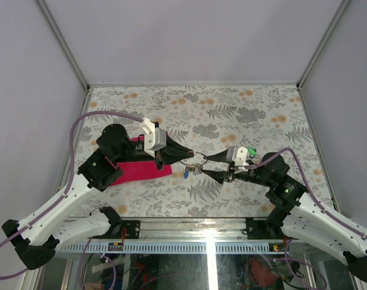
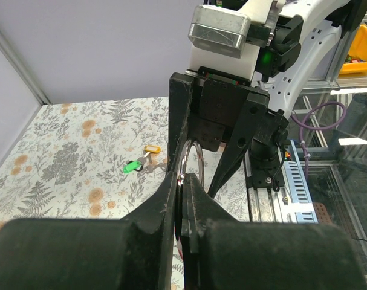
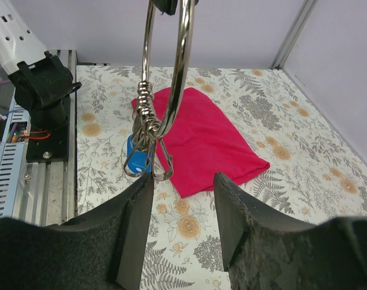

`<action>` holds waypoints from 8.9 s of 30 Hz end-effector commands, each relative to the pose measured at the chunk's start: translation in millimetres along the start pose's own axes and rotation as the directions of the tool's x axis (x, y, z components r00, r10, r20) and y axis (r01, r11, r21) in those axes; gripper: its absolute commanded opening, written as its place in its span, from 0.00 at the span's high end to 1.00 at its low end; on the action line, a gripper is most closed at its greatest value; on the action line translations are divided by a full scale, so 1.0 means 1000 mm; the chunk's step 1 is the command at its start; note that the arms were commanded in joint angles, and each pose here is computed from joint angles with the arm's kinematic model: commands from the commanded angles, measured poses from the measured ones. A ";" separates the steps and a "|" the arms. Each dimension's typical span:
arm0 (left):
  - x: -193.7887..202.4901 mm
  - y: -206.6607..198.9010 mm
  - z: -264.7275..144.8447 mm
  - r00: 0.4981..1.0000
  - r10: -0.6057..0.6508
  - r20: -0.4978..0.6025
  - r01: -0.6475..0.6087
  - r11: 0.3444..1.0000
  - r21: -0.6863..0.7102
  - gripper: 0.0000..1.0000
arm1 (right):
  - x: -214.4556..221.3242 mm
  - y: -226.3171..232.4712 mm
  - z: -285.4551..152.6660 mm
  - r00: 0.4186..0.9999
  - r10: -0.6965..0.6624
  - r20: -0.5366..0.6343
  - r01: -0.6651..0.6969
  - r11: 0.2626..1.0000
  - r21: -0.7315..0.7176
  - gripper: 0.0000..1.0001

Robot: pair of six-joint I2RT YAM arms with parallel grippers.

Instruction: Put the keys on the keyring

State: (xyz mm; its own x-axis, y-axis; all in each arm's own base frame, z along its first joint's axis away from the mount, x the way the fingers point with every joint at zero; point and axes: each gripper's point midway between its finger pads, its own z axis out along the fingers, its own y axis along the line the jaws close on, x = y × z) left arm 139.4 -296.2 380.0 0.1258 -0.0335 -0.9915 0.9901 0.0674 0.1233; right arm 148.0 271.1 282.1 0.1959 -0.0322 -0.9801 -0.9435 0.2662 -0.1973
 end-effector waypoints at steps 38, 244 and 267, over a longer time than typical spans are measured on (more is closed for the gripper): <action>-0.025 0.023 0.006 0.996 -0.015 0.085 0.024 0.994 -0.104 1.00 | -0.039 -0.028 0.001 0.972 -0.035 0.233 -0.003 0.987 0.161 0.63; -0.011 0.042 0.007 0.985 -0.129 0.113 0.151 0.965 -0.216 1.00 | -0.052 -0.051 0.000 0.968 -0.123 0.219 0.060 0.960 0.273 0.60; -0.016 0.043 0.008 0.981 -0.138 0.137 0.166 0.962 -0.218 1.00 | -0.051 -0.054 0.001 0.959 -0.151 0.240 0.077 0.954 0.291 0.63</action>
State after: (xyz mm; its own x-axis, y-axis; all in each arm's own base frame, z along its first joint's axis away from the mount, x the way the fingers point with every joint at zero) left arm 181.6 -300.1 381.8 -0.0493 -0.1214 -0.9914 0.9541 0.2878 -0.0827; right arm 189.8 266.9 312.5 0.3152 0.1046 -0.9432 -0.8406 0.4922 -0.2263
